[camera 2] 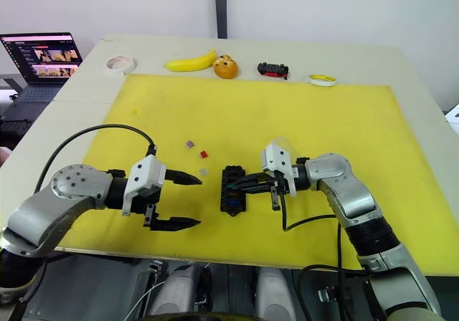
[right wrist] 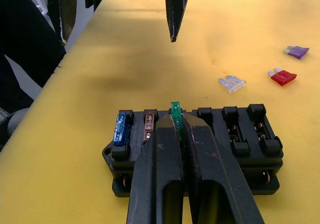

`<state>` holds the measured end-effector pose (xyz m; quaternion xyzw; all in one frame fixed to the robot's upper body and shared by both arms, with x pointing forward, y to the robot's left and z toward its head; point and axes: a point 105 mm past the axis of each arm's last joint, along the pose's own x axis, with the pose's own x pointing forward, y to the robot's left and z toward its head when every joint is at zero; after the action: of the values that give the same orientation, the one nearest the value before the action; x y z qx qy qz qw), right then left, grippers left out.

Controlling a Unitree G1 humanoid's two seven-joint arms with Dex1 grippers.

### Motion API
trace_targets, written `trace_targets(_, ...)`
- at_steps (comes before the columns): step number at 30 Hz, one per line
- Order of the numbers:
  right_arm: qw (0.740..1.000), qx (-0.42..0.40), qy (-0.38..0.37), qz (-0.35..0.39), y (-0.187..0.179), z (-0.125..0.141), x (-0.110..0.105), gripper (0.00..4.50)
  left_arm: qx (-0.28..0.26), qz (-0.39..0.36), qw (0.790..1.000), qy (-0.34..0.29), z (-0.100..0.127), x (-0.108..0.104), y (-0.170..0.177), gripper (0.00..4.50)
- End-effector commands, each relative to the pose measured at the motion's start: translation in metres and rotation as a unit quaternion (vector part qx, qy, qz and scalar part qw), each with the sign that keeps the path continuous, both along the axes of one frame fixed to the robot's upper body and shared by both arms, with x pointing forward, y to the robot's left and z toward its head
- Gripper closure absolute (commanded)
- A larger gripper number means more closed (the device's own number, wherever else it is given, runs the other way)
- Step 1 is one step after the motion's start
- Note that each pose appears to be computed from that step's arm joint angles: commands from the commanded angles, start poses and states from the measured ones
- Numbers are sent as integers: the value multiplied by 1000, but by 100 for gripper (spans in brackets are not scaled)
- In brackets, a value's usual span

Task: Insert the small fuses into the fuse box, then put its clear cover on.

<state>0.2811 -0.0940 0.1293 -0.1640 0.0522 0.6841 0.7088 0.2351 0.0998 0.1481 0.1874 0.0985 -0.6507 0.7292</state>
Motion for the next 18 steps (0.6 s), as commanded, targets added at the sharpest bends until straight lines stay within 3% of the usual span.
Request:
trace_targets(1, 1000, 0, -8, 9, 2, 1, -1, 450, -1, -12, 1000, -18, 7, -4, -4, 5)
trace_targets(18, 999, -51, 12, 12, -2, -25, 0, 450, -5, -8, 1000, -19, 8, -2, -7, 5)
